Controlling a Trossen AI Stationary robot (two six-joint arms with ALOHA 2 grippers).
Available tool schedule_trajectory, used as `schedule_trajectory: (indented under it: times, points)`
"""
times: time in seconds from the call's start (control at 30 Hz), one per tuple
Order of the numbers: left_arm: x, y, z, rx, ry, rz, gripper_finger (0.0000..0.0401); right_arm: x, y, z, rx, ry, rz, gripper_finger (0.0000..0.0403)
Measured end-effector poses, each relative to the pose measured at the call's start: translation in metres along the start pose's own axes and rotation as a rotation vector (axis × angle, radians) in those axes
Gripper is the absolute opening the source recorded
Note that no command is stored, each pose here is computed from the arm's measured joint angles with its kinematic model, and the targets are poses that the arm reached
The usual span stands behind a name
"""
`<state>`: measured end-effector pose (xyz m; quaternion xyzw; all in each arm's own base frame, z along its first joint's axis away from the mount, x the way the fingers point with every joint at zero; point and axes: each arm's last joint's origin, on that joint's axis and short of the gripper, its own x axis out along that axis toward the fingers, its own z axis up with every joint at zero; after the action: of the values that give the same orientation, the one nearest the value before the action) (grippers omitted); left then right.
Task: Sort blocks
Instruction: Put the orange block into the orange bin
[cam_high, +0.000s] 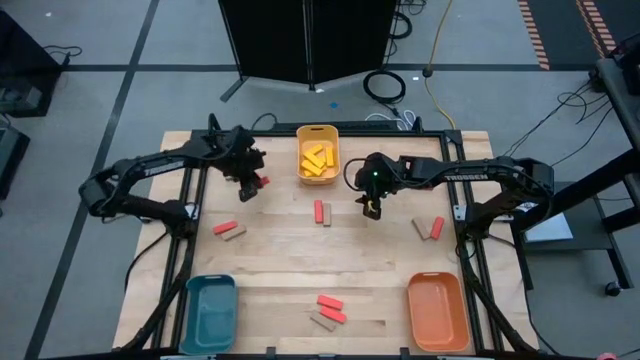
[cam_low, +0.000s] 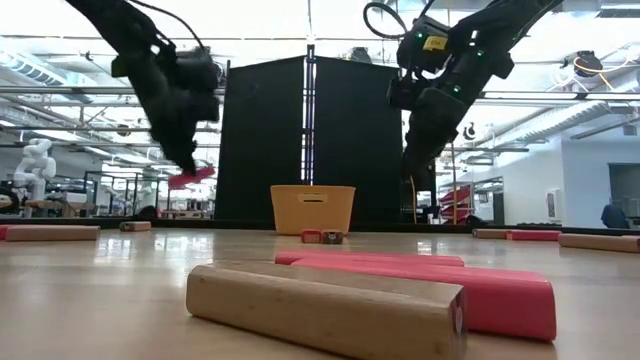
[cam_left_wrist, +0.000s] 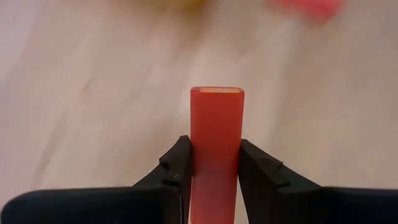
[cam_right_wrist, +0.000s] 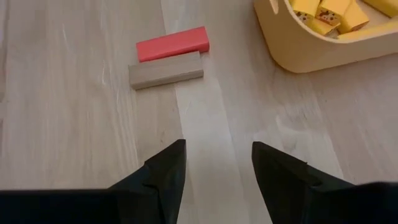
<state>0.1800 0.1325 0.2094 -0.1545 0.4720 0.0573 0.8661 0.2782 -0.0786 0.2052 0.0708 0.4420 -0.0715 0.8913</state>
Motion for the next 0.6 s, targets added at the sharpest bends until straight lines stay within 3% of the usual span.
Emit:
schedule_trajectory:
  times: [0.13, 0.23, 0.4, 0.6]
  points:
    - [-0.008, -0.015, 0.017, 0.056, -0.202, -0.173, 0.0090, 0.000, 0.002, 0.007, 0.031, -0.074, 0.039, 0.0173]
    - [-0.008, -0.031, 0.031, 0.140, -0.298, -0.223, 0.0090, -0.001, 0.006, 0.019, 0.050, -0.188, 0.098, 0.0173]
    - [0.000, -0.059, 0.047, 0.277, -0.400, -0.228, 0.0090, -0.008, 0.016, 0.040, 0.022, -0.411, 0.150, 0.0176]
    - [0.000, -0.084, 0.062, 0.377, -0.549, -0.127, 0.0091, -0.017, 0.023, 0.056, -0.044, -0.607, 0.190, 0.0208]
